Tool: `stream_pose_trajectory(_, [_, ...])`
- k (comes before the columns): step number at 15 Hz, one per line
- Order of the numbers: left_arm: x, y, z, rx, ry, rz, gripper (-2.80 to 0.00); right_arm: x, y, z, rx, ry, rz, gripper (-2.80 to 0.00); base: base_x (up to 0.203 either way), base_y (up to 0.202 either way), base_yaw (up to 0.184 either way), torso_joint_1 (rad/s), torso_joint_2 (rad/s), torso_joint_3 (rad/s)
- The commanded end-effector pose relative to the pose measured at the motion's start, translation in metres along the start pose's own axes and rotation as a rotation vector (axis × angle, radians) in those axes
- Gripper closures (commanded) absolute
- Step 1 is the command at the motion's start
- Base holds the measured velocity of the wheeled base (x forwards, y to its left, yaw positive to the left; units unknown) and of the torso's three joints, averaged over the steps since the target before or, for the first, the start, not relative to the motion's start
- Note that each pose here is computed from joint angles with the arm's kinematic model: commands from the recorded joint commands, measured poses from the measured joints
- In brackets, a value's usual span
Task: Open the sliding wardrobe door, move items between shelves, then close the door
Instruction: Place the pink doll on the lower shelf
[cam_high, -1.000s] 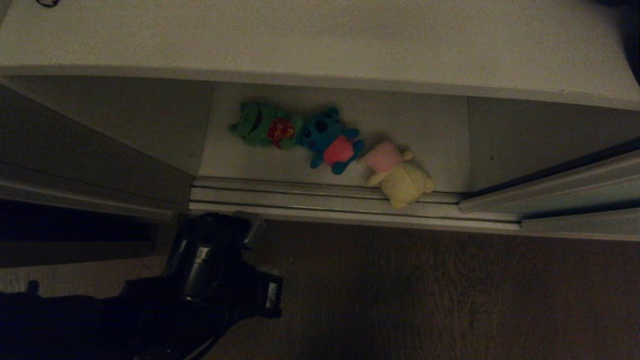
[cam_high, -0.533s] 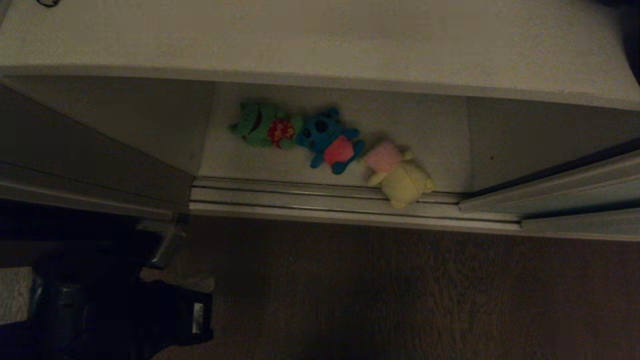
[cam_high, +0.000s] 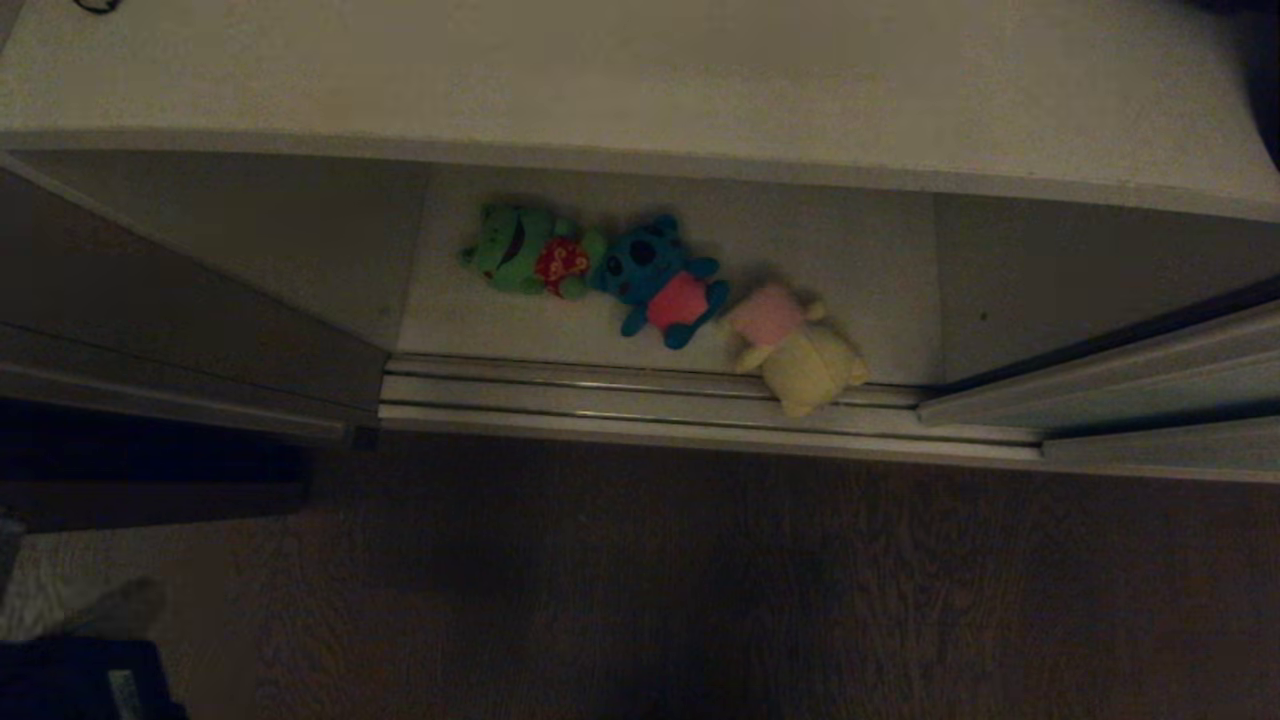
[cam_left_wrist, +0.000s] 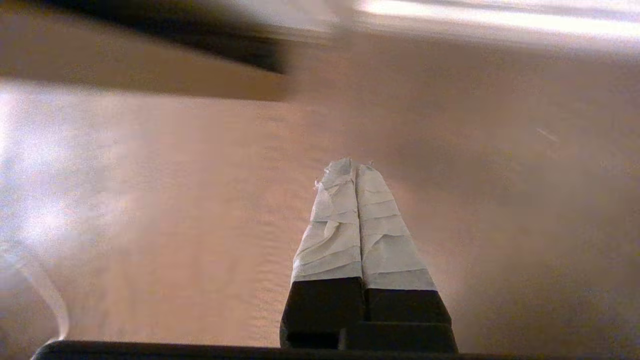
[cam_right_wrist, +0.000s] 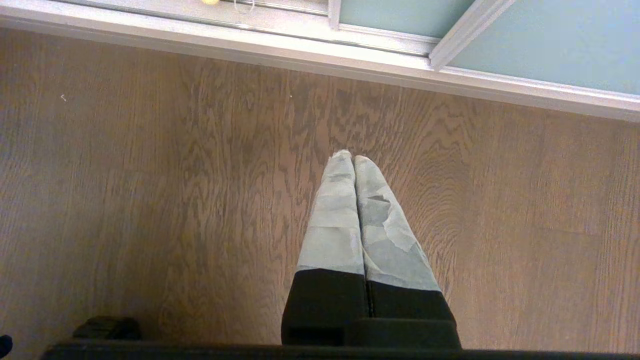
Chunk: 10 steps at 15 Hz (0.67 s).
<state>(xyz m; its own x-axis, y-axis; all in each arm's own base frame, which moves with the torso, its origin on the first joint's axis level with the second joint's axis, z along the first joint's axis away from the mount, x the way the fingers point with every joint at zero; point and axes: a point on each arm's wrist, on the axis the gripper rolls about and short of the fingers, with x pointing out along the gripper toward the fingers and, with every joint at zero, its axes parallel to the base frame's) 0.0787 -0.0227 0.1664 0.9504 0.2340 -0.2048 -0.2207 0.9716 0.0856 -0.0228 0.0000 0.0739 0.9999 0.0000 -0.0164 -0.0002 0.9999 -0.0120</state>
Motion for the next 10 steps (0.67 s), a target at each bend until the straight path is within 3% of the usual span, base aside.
stream_pose_trajectory(1, [-0.016,0.024,-0.014,-0.067,-0.083,0.121,0.0,0.0,0.0,0.0,0.0,-0.001,0.0,0.0,0.0,0.0,0.0,0.0,0.0,0.0])
stream_pose_trajectory(3, [-0.026,0.033,-0.023,-0.082,-0.177,0.108,0.0,0.0,0.0,0.0,-0.001,0.0,0.0,0.0,0.0,0.0,0.0,0.0,0.0,0.0])
stream_pose_trajectory(7, [-0.057,0.041,-0.046,0.01,-0.391,-0.076,0.0,0.0,0.0,0.0,0.0,0.0,0.0,0.0,0.0,0.0,0.0,0.0,0.0,0.0])
stream_pose_trajectory(8, [-0.059,0.04,-0.055,0.039,-0.395,-0.118,0.0,0.0,0.0,0.0,0.0,0.0,0.0,0.0,0.0,0.0,0.0,0.0,0.0,0.0])
stream_pose_trajectory(10, [-0.057,0.038,-0.064,0.036,-0.339,-0.149,0.0,0.0,0.0,0.0,0.0,-0.001,0.0,0.0,0.0,0.0,0.0,0.0,0.0,0.0])
